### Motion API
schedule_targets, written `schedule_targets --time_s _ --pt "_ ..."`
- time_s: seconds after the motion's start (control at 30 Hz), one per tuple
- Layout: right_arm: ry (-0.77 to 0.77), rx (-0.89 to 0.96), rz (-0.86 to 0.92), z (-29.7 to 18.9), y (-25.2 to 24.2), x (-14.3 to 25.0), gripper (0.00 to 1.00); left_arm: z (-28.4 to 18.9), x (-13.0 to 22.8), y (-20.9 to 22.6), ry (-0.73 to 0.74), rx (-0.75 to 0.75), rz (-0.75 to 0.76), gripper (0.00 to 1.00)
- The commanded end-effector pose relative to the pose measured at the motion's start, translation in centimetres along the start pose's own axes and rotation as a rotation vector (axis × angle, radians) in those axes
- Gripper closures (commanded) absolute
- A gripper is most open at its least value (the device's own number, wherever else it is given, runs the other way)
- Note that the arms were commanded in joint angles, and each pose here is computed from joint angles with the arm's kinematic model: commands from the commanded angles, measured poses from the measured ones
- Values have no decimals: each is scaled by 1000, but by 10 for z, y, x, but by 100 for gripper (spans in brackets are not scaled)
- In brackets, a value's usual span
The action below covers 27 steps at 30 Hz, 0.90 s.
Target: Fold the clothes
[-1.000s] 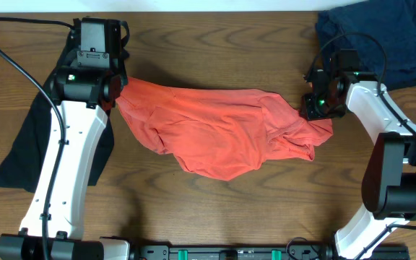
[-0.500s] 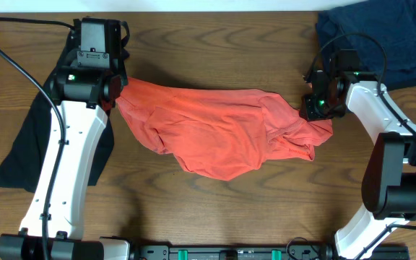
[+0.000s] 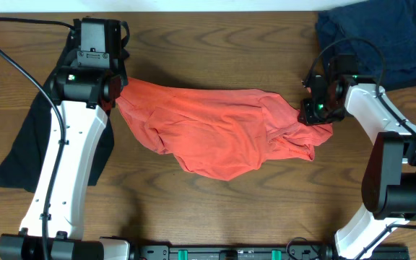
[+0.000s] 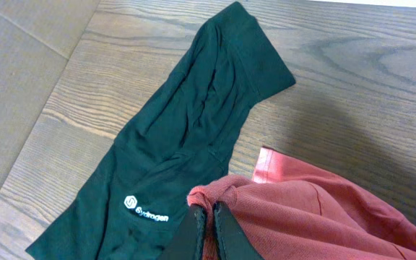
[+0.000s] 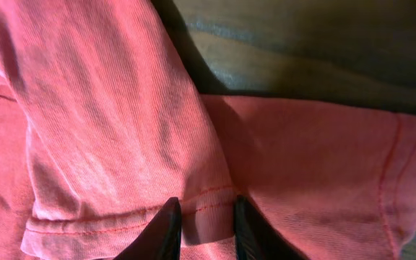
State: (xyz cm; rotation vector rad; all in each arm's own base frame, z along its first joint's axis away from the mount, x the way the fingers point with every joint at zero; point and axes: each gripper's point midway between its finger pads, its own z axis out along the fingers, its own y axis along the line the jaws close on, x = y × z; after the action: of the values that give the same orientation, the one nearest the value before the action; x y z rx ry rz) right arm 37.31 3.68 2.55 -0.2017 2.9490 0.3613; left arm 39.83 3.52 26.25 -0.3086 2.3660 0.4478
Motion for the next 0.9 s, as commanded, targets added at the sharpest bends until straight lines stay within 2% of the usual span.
schedule_targets --time_s 0.0,0.07,0.23,0.27,0.4,0.5,0.67,0.87 --pt "11 -16 11 2 0 6 77 -3 -4 8 -15 -31 -22 94" --pt "10 -16 11 2 0 6 79 -3 -4 8 -15 -31 -22 94" --pt "9 -15 11 2 0 5 98 -3 -4 8 -15 -30 -22 94" --pt "7 -15 11 2 0 5 99 -3 -4 8 -15 -30 -22 94" --pt "-24 -11 30 -3 0 -3 99 -3 -6 8 -25 -29 -27 94" --pt "-90 -3 31 -24 3 -19 99 -4 -14 7 -57 -22 -43 94" --pt "-266 19 9 -91 11 -51 99 -11 -26 8 -108 -11 -72 94" --pt "-425 54 1 -163 13 -56 99 -24 -37 13 -164 0 -103 94"
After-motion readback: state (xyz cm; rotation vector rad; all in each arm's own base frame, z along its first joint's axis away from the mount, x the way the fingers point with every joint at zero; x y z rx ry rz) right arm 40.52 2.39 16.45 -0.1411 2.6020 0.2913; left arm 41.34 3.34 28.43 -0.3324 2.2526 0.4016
